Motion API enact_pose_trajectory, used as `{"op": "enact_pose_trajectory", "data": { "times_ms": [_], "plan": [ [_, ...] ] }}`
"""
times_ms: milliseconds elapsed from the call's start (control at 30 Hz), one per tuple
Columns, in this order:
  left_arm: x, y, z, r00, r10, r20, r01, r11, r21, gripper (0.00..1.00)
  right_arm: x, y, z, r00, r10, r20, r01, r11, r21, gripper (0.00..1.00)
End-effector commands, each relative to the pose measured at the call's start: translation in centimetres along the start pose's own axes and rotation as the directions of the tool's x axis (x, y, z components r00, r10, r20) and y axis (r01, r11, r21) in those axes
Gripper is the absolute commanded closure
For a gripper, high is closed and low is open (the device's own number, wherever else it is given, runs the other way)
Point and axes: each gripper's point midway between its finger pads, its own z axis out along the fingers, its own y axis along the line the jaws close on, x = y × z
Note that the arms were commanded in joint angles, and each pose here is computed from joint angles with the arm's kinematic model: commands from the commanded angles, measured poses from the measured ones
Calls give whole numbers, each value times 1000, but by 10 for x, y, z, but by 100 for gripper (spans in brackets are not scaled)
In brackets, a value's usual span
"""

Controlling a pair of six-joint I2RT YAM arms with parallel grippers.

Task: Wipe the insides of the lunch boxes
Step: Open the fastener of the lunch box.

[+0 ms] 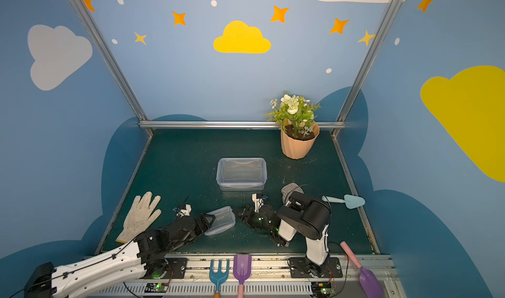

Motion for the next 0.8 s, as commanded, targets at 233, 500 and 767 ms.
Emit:
{"op": "enact_pose_trajectory", "data": {
  "times_ms": [233, 500, 767],
  "plan": [
    [3, 12, 10, 1000, 4, 2, -4, 998, -64, 9, 2, 9, -2, 1000, 3, 12, -3, 1000, -29, 51],
    [3, 16, 11, 1000, -9, 6, 9, 998, -65, 14, 5, 16, 2, 1000, 1, 3, -1, 999, -48, 58],
    [5, 16, 15, 1000, -9, 1, 9, 997, -74, 19, 6, 23, 2, 1000, -9, 7, 9, 998, -67, 58]
  ]
}}
